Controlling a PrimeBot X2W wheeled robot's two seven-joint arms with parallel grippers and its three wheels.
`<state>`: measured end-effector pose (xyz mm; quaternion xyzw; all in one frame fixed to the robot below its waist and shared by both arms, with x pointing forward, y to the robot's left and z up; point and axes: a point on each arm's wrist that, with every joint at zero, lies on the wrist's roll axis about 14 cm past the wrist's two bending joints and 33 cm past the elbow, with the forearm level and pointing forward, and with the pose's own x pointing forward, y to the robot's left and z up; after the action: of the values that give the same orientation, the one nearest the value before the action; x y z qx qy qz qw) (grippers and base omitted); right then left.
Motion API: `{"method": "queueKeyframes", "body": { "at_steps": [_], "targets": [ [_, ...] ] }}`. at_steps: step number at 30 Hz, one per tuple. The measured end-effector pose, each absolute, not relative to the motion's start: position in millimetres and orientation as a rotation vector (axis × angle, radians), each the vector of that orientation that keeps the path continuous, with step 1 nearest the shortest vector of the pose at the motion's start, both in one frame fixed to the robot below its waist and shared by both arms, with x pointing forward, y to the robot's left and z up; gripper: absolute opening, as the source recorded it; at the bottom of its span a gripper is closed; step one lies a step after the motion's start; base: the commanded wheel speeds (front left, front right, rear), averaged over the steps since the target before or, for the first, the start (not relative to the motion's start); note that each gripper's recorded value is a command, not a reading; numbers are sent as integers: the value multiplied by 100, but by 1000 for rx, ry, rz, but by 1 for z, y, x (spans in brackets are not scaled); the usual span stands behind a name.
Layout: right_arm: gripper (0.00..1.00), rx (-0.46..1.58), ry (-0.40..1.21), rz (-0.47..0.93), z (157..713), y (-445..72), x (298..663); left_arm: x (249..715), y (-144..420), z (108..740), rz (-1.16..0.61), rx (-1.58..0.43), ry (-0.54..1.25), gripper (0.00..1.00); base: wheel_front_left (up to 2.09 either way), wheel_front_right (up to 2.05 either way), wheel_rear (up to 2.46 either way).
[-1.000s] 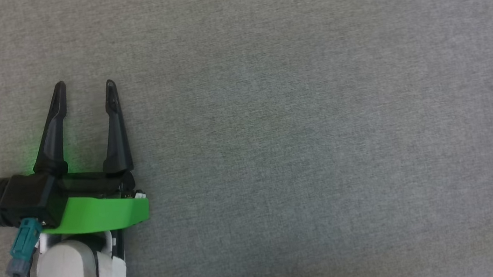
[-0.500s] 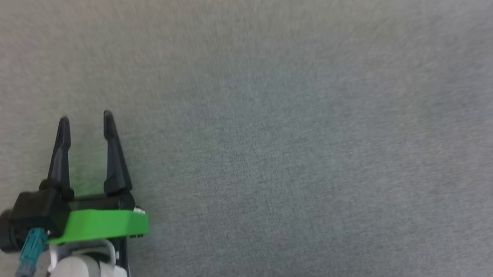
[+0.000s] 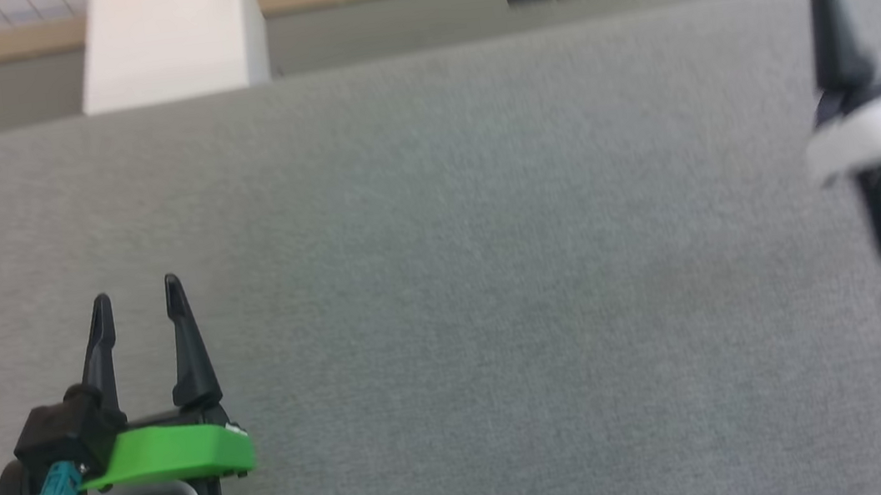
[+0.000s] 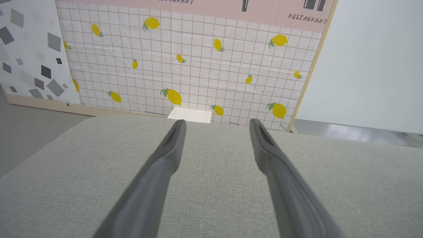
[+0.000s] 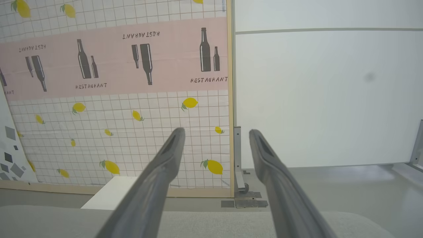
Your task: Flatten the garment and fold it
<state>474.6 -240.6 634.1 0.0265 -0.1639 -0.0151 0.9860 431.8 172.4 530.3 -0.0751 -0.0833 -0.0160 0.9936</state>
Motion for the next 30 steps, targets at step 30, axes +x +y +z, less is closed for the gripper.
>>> {"method": "queueKeyframes", "body": {
  "at_steps": [30],
  "targets": [
    [100, 150, -78, 11, 512, -195, 373, 364, 175, 513, -25, -111, -58, 100, 0, 0, 0]
  ]
}}
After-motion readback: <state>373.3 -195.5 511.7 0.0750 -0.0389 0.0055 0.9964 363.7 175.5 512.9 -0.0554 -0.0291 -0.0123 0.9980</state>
